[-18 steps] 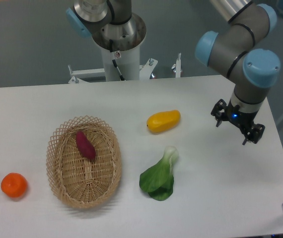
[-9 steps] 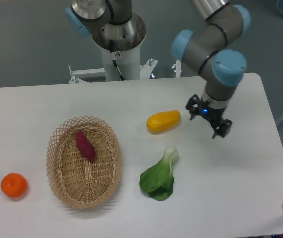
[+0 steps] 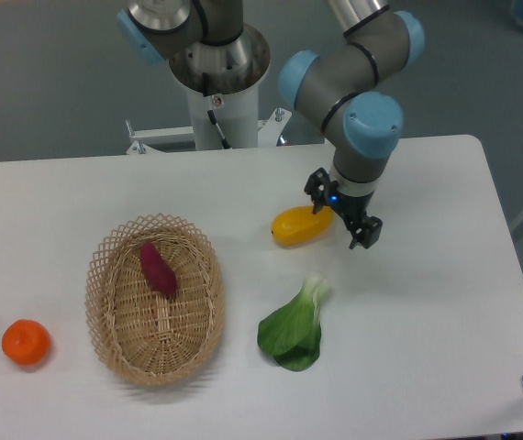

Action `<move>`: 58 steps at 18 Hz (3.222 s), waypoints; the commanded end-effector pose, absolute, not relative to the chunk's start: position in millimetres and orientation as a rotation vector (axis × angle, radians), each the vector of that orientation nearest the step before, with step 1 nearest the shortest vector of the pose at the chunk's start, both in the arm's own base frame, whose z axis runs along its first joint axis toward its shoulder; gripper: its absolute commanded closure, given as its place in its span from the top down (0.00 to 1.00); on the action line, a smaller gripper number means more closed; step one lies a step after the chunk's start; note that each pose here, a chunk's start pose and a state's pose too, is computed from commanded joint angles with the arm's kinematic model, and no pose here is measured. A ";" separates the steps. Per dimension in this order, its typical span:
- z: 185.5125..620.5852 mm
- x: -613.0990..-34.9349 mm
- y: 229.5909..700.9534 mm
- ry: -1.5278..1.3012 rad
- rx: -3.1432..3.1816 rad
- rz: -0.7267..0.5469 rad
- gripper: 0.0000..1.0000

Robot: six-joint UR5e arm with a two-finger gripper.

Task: Pick up the mango from the table
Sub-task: 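Move the open gripper over the yellow mango and lower it, then close the gripper around the yellow mango, then lift the held mango up off the table and away from the basket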

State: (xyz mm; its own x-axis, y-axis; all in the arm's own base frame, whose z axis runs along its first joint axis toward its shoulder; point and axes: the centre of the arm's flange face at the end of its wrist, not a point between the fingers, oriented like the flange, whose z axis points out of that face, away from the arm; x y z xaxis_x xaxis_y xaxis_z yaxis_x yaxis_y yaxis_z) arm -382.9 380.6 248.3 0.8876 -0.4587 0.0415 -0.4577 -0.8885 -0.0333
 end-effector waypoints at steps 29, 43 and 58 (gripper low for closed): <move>192.2 -317.5 388.7 0.779 -3.033 -0.072 1.00; 194.6 -321.4 386.1 0.792 -3.071 -0.039 0.52; 273.3 -386.0 406.1 0.717 -3.071 0.134 0.51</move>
State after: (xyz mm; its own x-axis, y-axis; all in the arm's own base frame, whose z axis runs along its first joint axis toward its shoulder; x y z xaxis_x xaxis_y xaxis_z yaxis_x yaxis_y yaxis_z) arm -386.0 406.1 273.3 0.8932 -0.4426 -0.0794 -0.4414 -0.8967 0.0337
